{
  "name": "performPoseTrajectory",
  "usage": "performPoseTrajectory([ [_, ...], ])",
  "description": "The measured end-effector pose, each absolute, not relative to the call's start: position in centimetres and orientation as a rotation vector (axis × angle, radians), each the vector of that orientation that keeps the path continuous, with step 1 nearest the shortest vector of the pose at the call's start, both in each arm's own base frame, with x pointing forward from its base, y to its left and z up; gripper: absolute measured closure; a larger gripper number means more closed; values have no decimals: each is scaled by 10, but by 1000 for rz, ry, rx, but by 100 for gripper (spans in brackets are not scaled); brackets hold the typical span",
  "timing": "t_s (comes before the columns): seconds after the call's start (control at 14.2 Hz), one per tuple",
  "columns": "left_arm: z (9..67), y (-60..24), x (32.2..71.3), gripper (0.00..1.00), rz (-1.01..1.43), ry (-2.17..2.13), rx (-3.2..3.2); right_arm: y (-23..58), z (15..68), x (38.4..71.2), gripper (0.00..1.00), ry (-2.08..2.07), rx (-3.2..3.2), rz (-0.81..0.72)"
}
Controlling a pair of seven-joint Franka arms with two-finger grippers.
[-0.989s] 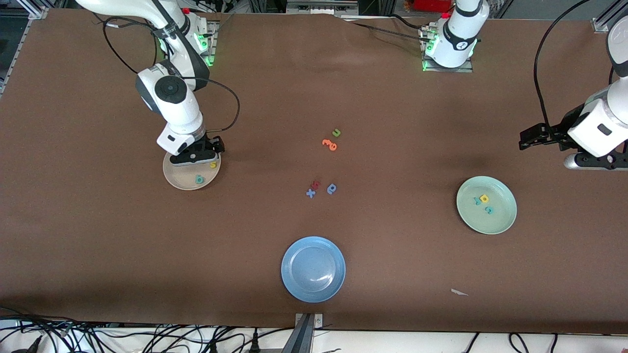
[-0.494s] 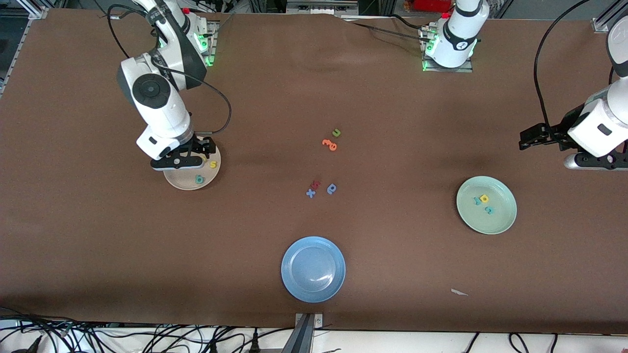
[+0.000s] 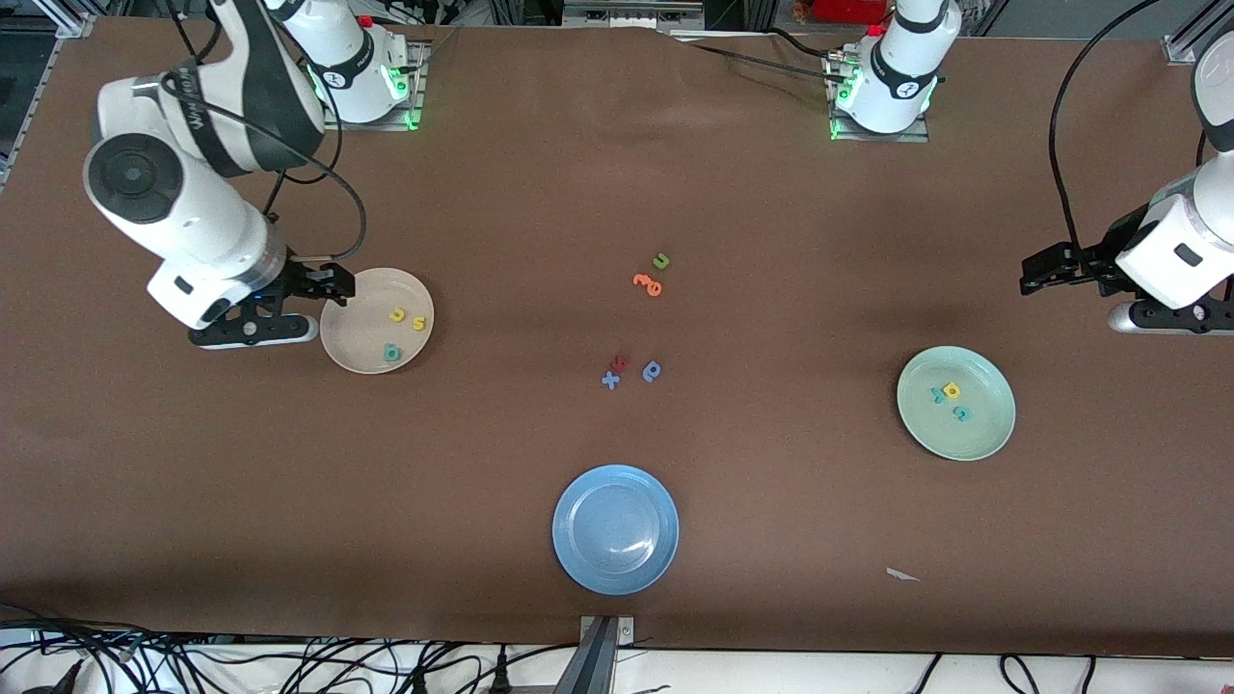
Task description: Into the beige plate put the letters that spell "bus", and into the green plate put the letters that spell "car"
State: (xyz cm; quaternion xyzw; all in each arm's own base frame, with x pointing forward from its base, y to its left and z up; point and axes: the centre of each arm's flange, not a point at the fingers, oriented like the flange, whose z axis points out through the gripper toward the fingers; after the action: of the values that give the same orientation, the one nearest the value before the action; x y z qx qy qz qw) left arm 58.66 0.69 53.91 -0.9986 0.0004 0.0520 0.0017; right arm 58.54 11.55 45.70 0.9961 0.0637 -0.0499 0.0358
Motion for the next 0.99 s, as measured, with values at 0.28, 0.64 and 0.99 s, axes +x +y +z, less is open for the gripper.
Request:
performPoseTrajectory([
  [0.28, 539, 7, 587, 0, 164, 1, -3134, 55, 518, 598, 0, 202, 3097, -158],
  [0.64, 539, 7, 587, 0, 164, 1, -3134, 54, 591, 592, 0, 205, 3093, -151],
  [0.99, 539, 7, 587, 0, 164, 1, -3134, 56, 588, 596, 0, 207, 3092, -168],
])
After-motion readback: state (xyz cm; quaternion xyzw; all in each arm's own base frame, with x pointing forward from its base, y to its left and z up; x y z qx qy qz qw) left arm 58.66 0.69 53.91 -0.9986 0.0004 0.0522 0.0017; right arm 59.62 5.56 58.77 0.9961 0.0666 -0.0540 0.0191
